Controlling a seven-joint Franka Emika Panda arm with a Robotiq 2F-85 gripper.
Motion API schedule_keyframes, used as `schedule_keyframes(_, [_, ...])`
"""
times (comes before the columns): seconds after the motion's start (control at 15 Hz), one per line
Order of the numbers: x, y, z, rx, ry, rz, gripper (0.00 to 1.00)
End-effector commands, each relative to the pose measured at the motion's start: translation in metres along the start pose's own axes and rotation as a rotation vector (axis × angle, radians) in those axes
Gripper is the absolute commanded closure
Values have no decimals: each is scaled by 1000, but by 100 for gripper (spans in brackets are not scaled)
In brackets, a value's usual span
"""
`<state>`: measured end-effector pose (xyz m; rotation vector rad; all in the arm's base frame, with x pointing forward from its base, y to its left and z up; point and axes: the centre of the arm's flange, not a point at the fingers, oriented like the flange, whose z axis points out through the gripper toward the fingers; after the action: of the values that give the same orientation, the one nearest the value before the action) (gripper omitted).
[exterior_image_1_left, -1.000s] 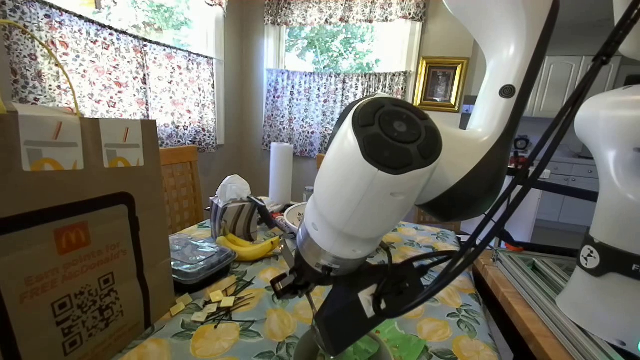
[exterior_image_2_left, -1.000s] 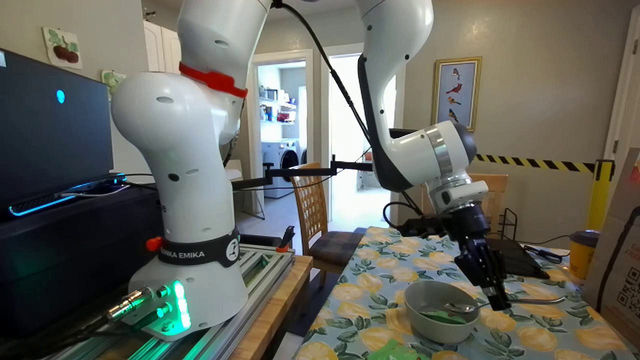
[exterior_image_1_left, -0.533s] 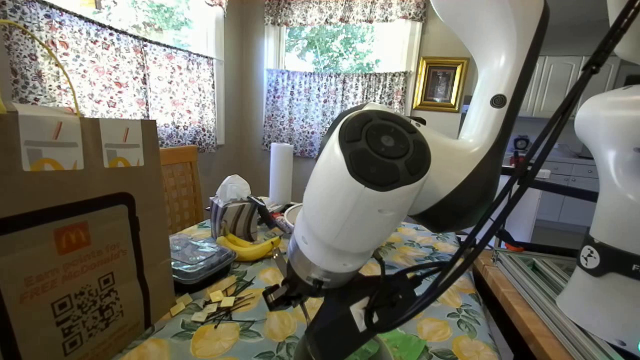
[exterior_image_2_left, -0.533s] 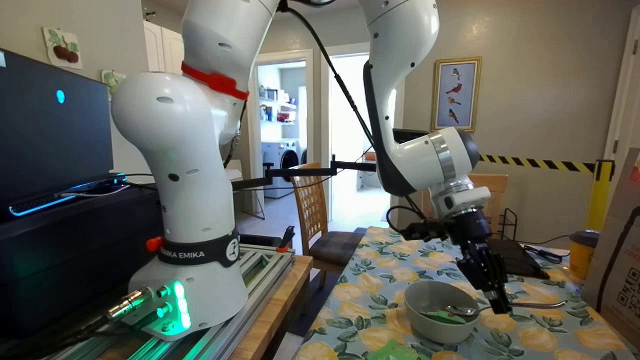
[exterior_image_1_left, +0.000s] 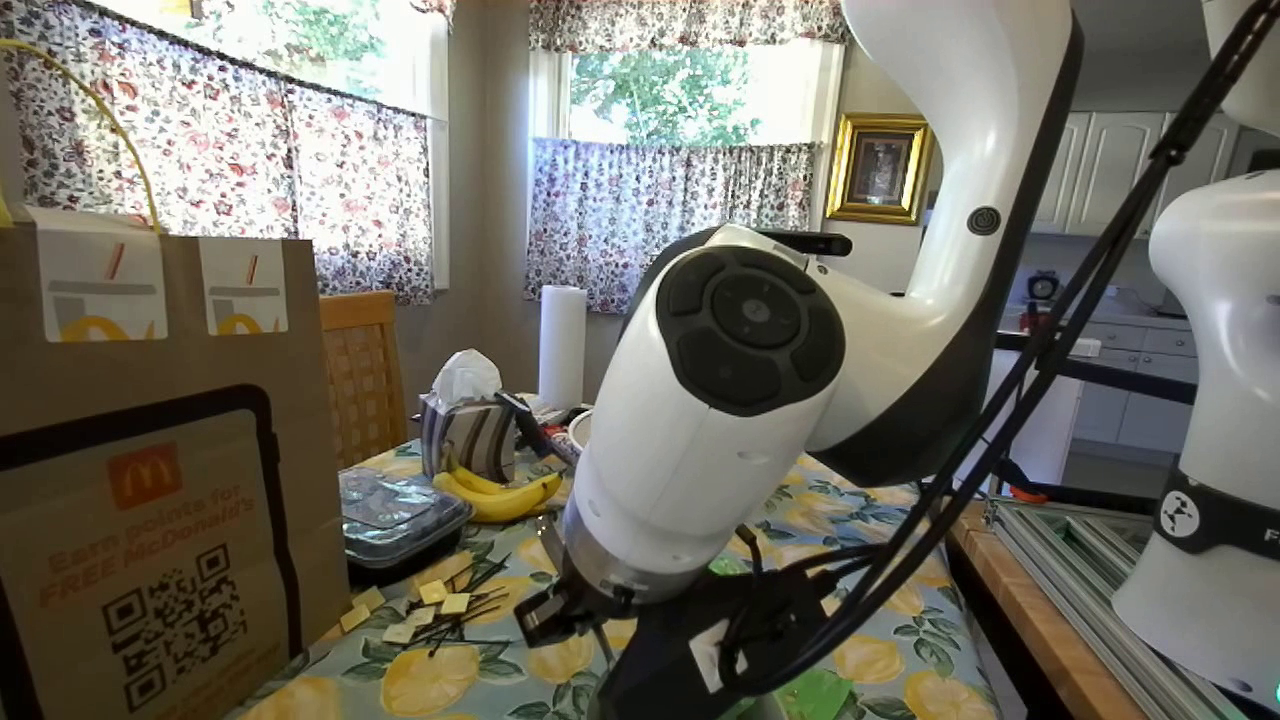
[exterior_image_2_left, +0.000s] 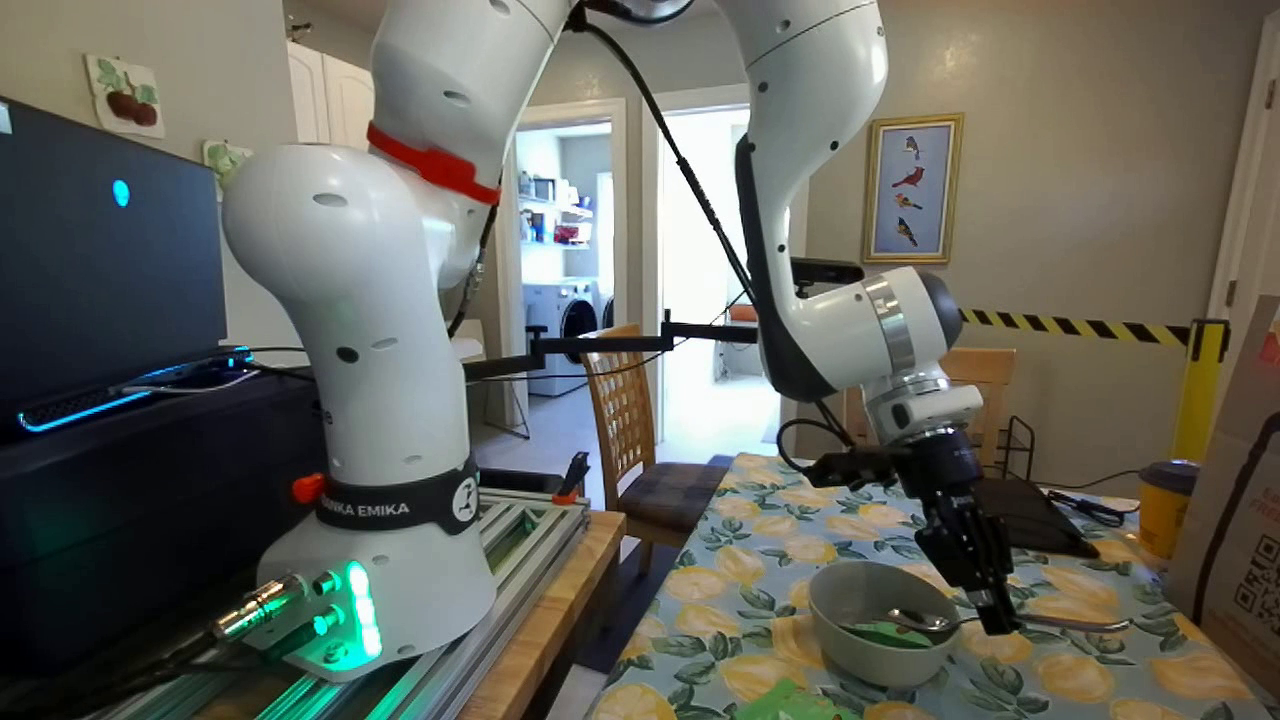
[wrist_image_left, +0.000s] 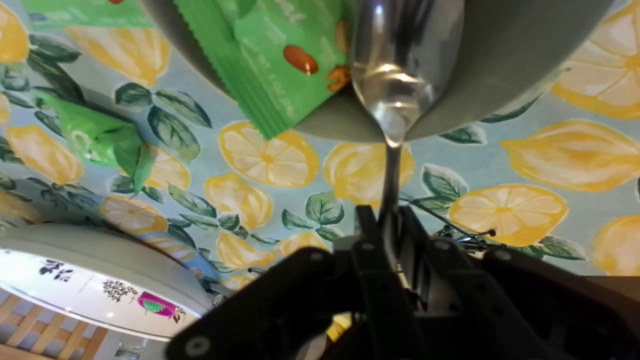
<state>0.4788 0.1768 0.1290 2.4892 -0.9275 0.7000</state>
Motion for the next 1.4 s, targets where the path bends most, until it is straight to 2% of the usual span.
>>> schedule_keyframes(0.0, [1, -13, 6, -3, -16, 9, 96])
schedule_keyframes(0.93, [-1, -16, 5, 33, -68, 6, 96])
schedule_keyframes(1.33, [-3, -16, 3, 36, -58, 4, 96])
